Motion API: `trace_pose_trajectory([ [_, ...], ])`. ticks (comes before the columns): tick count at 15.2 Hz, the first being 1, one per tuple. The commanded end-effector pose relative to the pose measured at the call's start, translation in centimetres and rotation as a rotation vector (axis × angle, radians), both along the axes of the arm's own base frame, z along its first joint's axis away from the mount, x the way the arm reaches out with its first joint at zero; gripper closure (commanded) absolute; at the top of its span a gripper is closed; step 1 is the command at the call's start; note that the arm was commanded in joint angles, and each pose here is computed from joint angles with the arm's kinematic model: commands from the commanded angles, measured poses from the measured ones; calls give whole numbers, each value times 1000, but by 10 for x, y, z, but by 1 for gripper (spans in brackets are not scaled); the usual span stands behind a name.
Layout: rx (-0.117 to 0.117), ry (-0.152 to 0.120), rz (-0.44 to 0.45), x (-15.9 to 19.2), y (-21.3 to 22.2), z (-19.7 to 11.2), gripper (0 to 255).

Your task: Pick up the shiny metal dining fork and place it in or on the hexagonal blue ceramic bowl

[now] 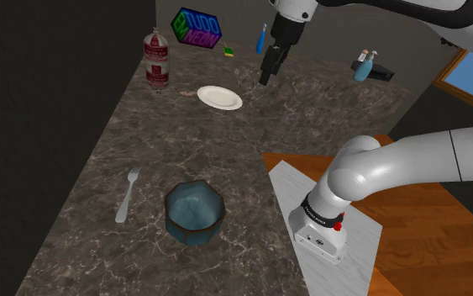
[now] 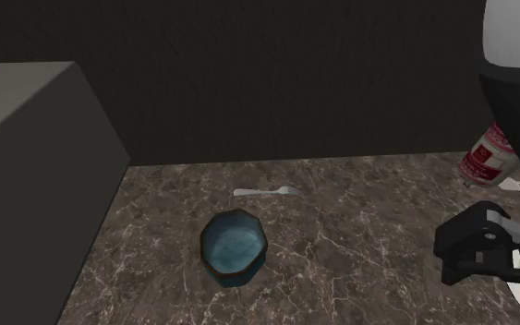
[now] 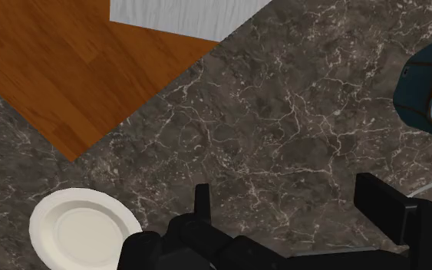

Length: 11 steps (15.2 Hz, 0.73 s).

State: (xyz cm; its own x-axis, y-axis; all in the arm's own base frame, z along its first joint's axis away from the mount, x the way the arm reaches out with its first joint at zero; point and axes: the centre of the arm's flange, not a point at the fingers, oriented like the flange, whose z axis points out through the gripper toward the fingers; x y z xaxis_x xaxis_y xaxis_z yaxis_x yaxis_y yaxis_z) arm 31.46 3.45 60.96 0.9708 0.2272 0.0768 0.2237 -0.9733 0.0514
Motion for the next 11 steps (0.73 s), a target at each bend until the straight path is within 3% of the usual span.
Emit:
trace_pose_trajectory([
  [1,0,0,0,0,0,0,0],
  [11,31,56,-243,9,108,-71,0],
])
